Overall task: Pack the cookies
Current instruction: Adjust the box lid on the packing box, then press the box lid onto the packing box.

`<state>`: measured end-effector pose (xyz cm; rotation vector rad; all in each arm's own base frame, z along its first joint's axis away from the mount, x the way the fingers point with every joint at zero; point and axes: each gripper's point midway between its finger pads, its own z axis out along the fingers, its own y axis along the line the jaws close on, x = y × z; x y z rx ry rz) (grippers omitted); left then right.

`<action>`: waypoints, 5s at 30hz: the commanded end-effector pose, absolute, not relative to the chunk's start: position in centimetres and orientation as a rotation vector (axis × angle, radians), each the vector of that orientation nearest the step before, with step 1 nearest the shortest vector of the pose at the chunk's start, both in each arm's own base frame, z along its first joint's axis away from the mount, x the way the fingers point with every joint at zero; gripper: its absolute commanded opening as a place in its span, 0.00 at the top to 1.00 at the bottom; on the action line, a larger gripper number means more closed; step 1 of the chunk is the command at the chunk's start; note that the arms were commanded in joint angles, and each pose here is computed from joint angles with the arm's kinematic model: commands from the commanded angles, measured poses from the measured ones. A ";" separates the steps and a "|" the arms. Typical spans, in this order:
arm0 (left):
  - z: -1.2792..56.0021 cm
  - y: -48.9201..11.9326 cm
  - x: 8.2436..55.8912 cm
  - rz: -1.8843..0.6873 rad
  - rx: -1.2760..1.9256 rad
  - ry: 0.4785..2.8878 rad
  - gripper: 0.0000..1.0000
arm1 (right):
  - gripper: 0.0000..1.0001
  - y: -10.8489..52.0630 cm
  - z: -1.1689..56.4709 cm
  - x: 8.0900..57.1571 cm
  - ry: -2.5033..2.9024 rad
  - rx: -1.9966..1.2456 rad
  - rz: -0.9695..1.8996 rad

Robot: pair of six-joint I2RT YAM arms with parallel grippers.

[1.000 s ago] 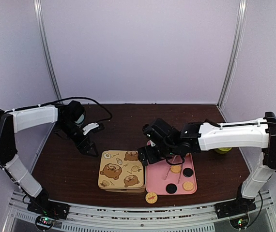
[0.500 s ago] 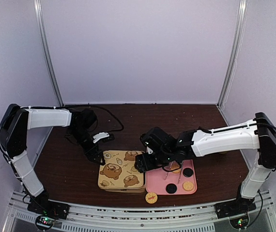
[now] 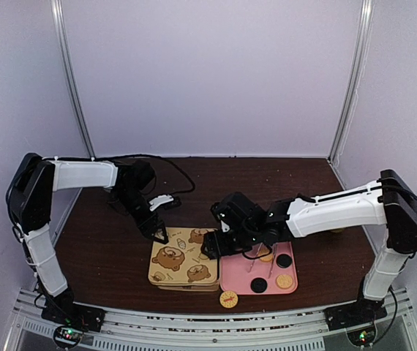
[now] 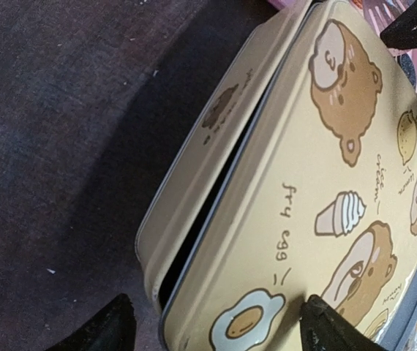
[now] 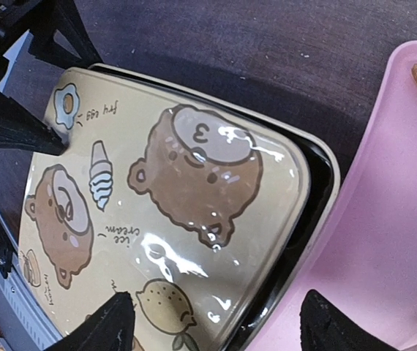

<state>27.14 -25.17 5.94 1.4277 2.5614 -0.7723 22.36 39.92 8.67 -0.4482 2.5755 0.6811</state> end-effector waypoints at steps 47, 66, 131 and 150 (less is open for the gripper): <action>4.8 -22.6 25.5 -0.500 1.562 2.426 0.26 | 0.18 41.5 10.0 21.1 2.536 -0.303 1.091; 6.8 -23.0 26.6 -0.493 1.525 2.482 0.20 | 0.21 40.0 11.0 23.0 2.534 -0.362 0.814; 10.0 -20.0 23.6 -0.679 1.515 2.462 0.02 | 0.18 45.7 15.2 19.6 2.102 -0.959 0.539; 7.1 -24.2 25.8 -0.658 1.626 2.372 0.02 | 0.40 39.0 5.6 24.4 2.482 -0.516 0.518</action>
